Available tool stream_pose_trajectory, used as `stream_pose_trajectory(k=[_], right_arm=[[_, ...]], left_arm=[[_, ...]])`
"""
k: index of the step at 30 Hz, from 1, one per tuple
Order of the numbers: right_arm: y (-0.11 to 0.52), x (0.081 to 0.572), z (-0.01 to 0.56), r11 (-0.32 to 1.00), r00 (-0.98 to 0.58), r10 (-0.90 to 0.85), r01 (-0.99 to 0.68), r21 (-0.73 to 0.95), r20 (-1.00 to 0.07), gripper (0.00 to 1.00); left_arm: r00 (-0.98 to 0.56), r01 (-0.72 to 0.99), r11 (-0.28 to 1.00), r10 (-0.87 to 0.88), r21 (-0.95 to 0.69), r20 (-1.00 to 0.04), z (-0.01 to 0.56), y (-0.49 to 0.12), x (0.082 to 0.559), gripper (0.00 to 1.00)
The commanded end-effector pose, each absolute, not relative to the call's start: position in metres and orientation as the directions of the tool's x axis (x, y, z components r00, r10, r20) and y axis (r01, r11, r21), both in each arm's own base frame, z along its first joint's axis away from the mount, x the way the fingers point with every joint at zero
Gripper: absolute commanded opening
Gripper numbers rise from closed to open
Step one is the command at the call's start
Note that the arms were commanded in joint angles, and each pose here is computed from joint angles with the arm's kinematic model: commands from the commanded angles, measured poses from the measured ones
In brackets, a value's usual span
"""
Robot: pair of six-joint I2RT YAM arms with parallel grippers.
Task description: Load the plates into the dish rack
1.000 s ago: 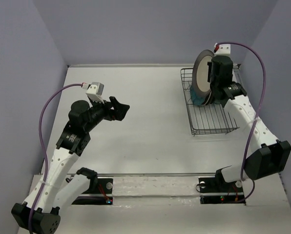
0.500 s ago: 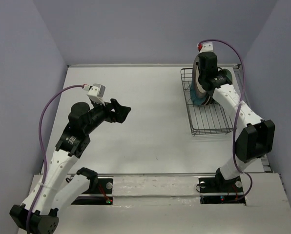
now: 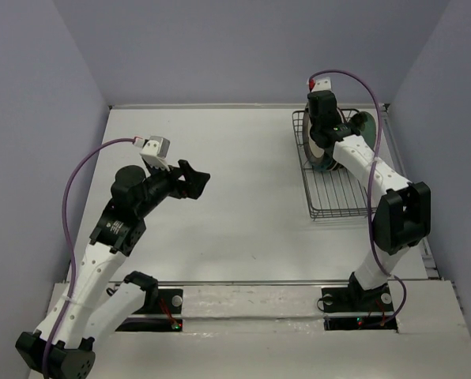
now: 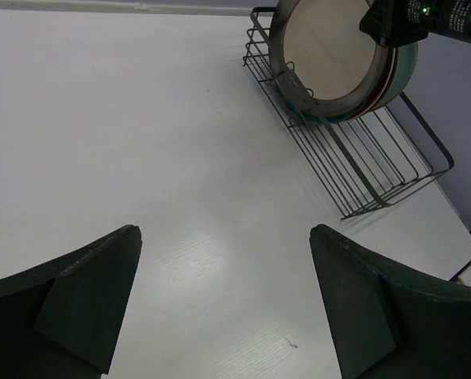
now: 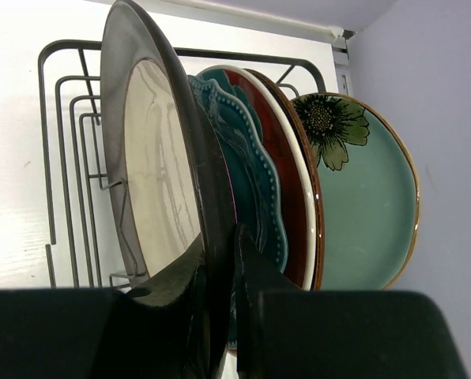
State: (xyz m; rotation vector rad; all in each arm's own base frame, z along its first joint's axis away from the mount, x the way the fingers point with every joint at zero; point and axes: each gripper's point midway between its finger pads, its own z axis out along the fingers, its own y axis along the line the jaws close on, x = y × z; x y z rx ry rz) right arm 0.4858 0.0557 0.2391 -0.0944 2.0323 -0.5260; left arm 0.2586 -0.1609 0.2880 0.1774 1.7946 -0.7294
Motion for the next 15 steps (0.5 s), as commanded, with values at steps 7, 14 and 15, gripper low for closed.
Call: stream_pose_trajectory(k=[7, 14, 15], right_arm=[[0.077, 0.497, 0.273, 0.958, -0.354, -0.14, 0.186, -0.217, -0.925, 0.41], [0.079, 0.493, 0.274, 0.964, -0.361, -0.128, 0.173, -0.201, -0.924, 0.52], [0.079, 0.493, 0.277, 0.965, -0.356, -0.125, 0.174, -0.197, -0.926, 0.53]], left_arm=[[-0.279, 0.456, 0.817, -0.244, -0.352, -0.929, 0.302, -0.153, 0.261, 0.99], [-0.3, 0.419, 0.838, -0.234, -0.348, -0.925, 0.291, -0.15, 0.269, 0.99], [-0.3, 0.414, 0.841, -0.234, -0.348, -0.925, 0.29, -0.149, 0.27, 0.99]])
